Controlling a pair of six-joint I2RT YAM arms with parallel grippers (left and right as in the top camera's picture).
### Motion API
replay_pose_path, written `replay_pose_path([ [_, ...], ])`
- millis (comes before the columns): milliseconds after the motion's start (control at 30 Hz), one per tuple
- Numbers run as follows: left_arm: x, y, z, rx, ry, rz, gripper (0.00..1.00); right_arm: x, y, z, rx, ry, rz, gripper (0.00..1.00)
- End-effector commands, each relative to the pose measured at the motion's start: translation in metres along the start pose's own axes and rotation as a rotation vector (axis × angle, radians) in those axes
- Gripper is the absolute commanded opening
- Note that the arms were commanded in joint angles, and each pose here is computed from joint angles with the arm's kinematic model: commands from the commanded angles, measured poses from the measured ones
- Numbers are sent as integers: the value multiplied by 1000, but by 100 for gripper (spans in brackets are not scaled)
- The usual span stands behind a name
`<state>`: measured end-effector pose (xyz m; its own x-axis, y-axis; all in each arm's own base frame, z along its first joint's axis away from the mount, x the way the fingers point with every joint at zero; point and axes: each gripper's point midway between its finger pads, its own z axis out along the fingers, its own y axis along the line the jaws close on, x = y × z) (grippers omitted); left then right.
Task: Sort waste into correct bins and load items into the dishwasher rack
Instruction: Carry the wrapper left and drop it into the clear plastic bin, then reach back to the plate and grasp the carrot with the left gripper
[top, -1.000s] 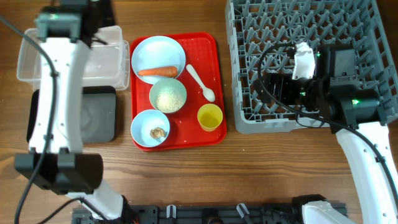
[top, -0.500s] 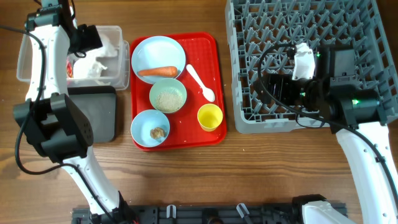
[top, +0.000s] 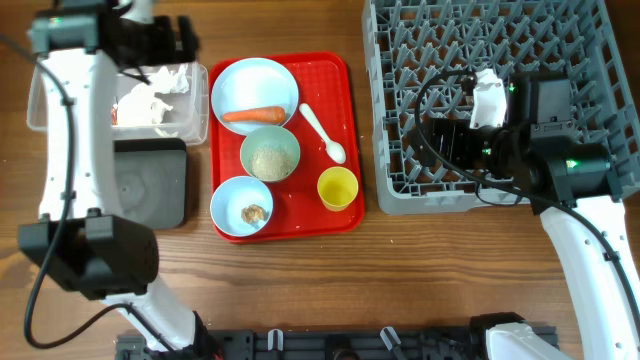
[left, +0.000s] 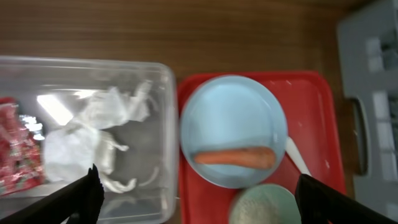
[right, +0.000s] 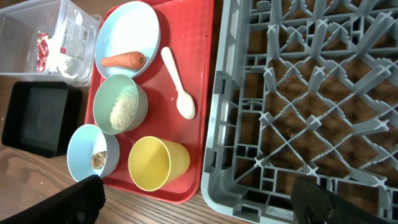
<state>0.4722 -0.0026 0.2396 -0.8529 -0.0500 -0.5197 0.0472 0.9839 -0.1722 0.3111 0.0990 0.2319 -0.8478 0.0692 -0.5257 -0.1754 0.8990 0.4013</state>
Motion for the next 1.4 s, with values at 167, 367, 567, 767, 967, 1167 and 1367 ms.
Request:
replay_pose_path([
  [167,30,-87,35,113,150,-137,87,-6,1,-2,2,-12,6,99],
  [367,54,-73,99,-122,230,-474,86,-5,0,-2,3,-10,6,99],
  [567,88,-63,173,-241,310,-672,88,-5,0,-2,3,-10,7,99],
  [767,99,-56,204,-285,310,-755,85,-4,0,-2,3,-7,8,99],
  [967,98,-48,206,-323,281,-744,82,-4,0,-2,4,-5,8,99],
  [1167,126,-50,212,-360,348,-724,81,-4,0,-2,4,-5,8,99],
  [1367,139,-66,212,-364,377,-685,80,-4,0,-2,4,-4,9,99],
])
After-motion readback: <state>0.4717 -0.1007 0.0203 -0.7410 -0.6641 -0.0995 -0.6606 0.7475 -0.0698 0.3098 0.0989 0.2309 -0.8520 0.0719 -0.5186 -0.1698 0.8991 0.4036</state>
